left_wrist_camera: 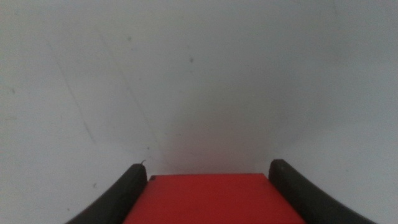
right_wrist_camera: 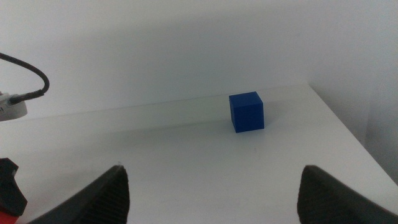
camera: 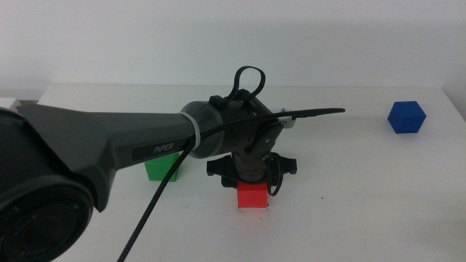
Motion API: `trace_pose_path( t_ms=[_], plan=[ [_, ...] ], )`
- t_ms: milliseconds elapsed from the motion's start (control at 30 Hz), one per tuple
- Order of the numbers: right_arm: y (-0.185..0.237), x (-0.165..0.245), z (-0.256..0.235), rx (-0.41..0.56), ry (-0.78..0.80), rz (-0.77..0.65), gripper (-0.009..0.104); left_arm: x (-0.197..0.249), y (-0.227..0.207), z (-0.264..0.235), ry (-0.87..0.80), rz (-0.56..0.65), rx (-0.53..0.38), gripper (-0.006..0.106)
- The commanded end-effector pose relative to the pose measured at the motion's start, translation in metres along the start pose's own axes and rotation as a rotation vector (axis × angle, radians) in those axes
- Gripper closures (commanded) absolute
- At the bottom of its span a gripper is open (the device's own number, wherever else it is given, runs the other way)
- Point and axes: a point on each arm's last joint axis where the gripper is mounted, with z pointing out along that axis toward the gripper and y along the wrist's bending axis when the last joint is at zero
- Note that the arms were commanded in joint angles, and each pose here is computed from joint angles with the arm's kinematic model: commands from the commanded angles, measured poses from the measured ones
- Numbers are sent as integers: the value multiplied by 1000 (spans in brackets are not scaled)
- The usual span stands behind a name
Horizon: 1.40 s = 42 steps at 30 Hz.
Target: Stack red cubes first, then green, then blue cubes in a specific spot.
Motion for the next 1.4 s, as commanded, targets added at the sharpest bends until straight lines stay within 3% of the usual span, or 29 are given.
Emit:
trace_pose_path(
  t_ms=[0,100,333,367,600,733,900,1000,1167,1367],
  plan=[
    [0,0,0,6,-14,-16,2,1,1,3,2,-7,1,102],
    [0,0,0,6,-14,-16,2,1,1,4,5,-8,1,99],
    [0,0,0,6,-14,-16,2,0,2,4,-8,13,-10,74],
    [0,0,0,6,-14,-16,2,-1,1,4,-14,15,-2,57],
    [0,0,0,6,-14,-16,2,-3,1,4,-36,29,1,9],
    [0,0,0,6,-14,-16,2,-6,1,-6,-52,25,10,7],
    [0,0,0,6,-14,-16,2,-32,47,-128,-213,48,-56,7],
    [0,0,0,6,-14,-16,2,-42,88,-156,-187,49,-115,7],
    [0,0,0,6,-14,-16,2,-64,149,-146,-54,27,-47,7],
    [0,0,0,6,-14,-16,2,-79,161,-87,12,42,-29,7]
  ],
)
